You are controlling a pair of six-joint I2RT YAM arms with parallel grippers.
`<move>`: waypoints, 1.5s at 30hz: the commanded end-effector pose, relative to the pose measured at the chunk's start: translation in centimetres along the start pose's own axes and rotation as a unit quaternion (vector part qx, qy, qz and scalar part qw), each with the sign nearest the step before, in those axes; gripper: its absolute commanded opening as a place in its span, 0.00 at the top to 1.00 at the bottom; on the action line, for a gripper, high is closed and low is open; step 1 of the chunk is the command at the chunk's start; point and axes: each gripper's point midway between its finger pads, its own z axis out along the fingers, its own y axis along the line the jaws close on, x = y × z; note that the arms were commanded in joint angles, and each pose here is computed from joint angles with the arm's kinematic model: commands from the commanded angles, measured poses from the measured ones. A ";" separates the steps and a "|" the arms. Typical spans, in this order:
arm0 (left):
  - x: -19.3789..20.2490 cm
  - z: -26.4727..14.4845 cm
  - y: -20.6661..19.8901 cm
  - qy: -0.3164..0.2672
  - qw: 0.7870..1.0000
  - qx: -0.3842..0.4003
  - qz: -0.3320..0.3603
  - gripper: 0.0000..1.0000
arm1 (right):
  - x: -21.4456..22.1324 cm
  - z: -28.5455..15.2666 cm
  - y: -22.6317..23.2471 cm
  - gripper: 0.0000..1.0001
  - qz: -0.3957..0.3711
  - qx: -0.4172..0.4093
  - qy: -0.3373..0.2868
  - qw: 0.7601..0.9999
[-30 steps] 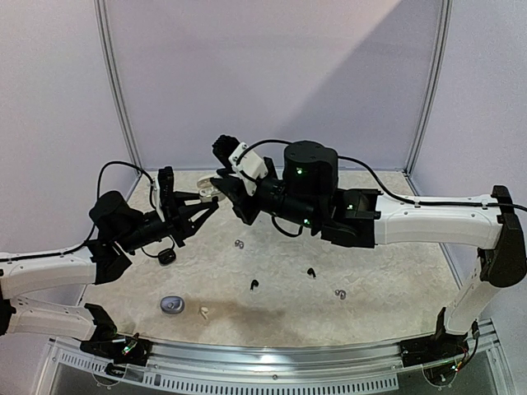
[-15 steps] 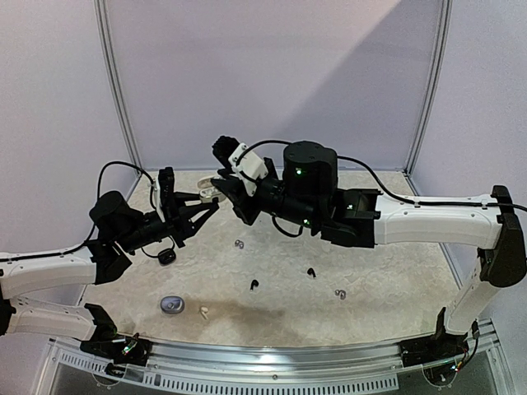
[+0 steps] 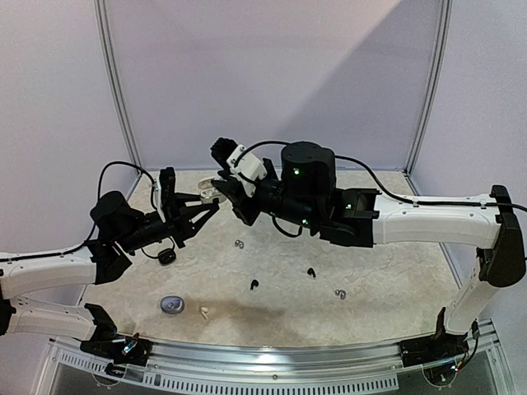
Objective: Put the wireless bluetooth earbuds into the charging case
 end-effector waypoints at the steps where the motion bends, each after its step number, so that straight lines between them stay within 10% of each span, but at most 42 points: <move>1: -2.7 0.3 0.1 -0.039 0.999 -0.005 0.013 1.00 | 3.2 0.7 0.8 0.79 -0.012 -0.015 0.051 0.999; 45: -2.7 0.4 0.0 -0.036 0.999 0.001 -0.034 1.00 | 3.0 0.8 0.5 0.76 -0.010 -0.011 0.055 0.998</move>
